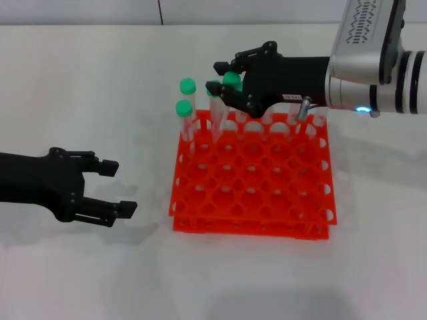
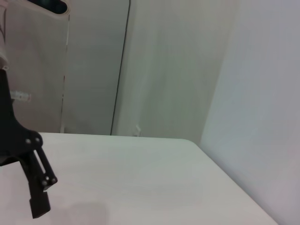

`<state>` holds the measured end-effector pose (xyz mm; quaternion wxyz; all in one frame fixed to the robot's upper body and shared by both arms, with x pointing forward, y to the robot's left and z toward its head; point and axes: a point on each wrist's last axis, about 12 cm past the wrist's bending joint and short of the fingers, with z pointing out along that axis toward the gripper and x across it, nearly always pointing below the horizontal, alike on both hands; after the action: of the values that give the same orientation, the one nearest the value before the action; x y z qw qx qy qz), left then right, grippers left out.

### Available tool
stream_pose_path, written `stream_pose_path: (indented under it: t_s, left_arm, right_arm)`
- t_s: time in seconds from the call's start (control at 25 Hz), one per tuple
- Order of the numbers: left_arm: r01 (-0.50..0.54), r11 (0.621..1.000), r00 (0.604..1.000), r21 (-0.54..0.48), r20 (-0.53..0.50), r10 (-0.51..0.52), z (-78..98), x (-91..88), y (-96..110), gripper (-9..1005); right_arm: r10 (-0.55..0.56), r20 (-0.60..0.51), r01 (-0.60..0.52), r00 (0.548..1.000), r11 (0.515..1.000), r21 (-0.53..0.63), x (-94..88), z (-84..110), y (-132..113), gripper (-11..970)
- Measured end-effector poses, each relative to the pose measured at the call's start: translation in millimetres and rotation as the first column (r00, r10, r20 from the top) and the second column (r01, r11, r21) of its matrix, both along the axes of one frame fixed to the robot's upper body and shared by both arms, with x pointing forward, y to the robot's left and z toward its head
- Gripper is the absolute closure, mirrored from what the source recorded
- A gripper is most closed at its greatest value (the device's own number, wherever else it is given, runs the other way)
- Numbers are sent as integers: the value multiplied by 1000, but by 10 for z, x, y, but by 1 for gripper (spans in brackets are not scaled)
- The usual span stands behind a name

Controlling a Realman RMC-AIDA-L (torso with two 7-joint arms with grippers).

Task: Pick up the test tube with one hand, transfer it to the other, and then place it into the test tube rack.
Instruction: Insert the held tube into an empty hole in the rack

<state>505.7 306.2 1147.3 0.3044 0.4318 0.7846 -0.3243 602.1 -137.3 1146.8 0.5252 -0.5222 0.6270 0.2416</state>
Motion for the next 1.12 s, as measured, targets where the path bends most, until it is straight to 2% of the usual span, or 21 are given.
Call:
stream_pose_path:
  t_s: [1.12]
  left_arm:
    - [8, 1000, 1000, -2, -5, -8, -22, -5, -10, 102]
  right_arm:
    - [40, -2, -40, 999, 999, -23, -27, -19, 132, 681]
